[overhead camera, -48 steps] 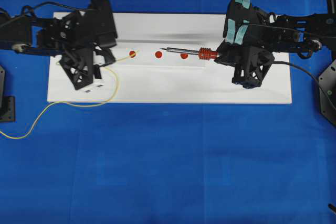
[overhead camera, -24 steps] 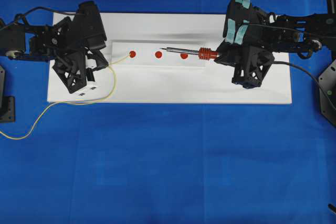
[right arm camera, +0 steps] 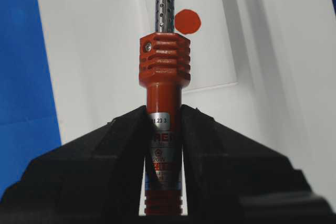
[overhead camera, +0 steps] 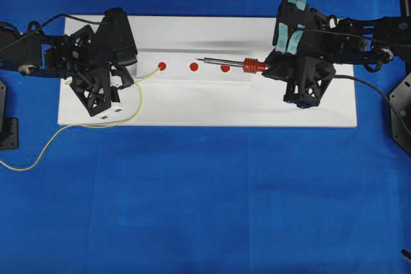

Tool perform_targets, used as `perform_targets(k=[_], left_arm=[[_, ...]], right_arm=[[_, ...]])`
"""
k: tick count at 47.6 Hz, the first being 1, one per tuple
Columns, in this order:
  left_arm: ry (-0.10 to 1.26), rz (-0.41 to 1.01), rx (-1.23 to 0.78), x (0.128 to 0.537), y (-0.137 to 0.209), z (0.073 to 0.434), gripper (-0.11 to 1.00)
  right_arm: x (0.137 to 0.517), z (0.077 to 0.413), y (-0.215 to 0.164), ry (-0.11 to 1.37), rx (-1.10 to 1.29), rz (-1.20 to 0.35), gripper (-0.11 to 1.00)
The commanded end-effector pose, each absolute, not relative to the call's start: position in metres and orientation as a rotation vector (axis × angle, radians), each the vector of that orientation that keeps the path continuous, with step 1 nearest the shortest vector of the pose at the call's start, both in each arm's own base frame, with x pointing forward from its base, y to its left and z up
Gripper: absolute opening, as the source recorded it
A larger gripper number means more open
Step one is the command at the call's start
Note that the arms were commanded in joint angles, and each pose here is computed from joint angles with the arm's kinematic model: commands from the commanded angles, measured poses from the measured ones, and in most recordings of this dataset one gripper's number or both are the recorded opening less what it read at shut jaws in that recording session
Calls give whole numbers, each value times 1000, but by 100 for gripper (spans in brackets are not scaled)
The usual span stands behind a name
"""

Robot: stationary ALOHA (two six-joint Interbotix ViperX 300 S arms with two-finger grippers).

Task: Touch the tip of the soldering iron to the tip of the solder at the mark.
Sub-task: 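Move iron tip left toward the solder tip at the left red dot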

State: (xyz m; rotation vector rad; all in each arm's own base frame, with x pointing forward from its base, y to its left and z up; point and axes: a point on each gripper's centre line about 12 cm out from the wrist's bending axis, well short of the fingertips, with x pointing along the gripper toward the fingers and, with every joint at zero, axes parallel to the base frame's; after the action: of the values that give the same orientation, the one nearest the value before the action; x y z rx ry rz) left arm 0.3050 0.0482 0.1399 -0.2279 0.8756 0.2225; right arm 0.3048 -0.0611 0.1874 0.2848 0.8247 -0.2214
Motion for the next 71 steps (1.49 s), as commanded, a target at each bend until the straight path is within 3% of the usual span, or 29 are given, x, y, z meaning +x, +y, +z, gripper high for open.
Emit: perform_targets(k=[1, 39, 71], left_arm=[[843, 223, -226, 311, 50, 148, 3], [849, 226, -234, 310, 50, 148, 3], [852, 226, -232, 316, 51, 151, 3]], right_arm=[[313, 200, -64, 782, 281, -224, 6], [387, 179, -77, 895, 275, -202, 6], [389, 171, -75, 928, 273, -195, 6]])
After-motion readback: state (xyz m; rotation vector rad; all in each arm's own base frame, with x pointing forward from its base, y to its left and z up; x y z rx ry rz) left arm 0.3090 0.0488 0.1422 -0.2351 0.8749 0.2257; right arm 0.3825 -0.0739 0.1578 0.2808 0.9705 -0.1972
